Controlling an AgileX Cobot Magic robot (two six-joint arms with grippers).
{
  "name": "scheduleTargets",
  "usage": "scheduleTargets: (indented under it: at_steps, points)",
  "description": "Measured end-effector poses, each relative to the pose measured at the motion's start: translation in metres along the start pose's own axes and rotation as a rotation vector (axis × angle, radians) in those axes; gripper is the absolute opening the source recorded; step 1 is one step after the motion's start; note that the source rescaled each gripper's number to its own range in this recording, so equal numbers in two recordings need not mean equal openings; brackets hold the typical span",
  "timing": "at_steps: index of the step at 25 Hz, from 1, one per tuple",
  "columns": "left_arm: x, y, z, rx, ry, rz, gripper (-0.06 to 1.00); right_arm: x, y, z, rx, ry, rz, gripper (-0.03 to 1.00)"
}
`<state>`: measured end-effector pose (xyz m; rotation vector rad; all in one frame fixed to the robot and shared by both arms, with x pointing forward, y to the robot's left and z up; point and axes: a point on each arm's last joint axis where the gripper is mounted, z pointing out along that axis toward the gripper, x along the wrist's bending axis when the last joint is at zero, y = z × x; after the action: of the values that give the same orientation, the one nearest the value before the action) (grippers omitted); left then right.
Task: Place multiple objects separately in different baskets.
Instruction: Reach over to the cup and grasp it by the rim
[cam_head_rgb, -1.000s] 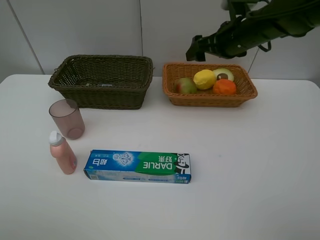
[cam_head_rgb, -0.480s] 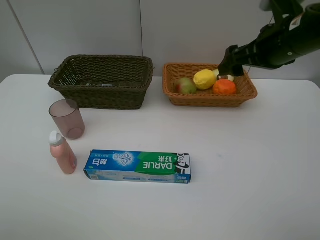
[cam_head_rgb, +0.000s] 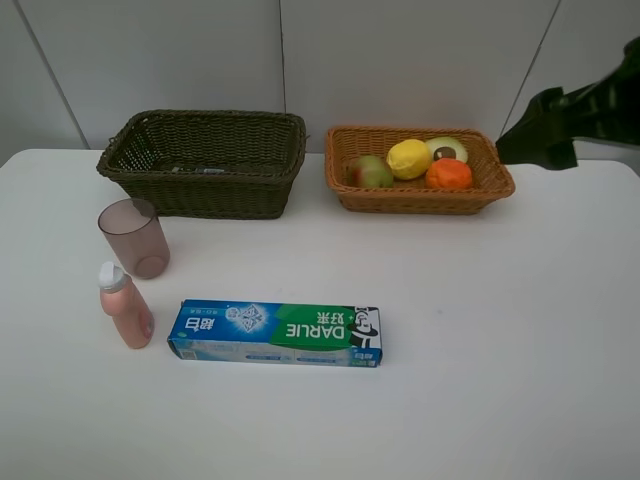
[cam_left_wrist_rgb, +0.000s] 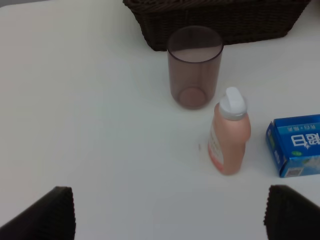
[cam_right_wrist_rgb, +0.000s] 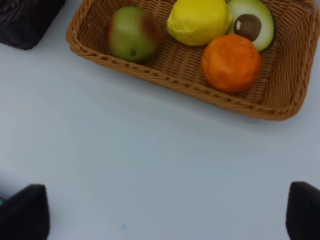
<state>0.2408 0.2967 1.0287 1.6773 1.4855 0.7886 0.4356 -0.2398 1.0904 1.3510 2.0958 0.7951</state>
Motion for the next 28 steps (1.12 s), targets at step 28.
scheduleTargets:
  at_steps: [28]
  points:
    - [0.0,0.0,0.0,0.0,0.0,0.0,1.0,0.005,-0.129,-0.112,-0.183,-0.274,0.384,1.0]
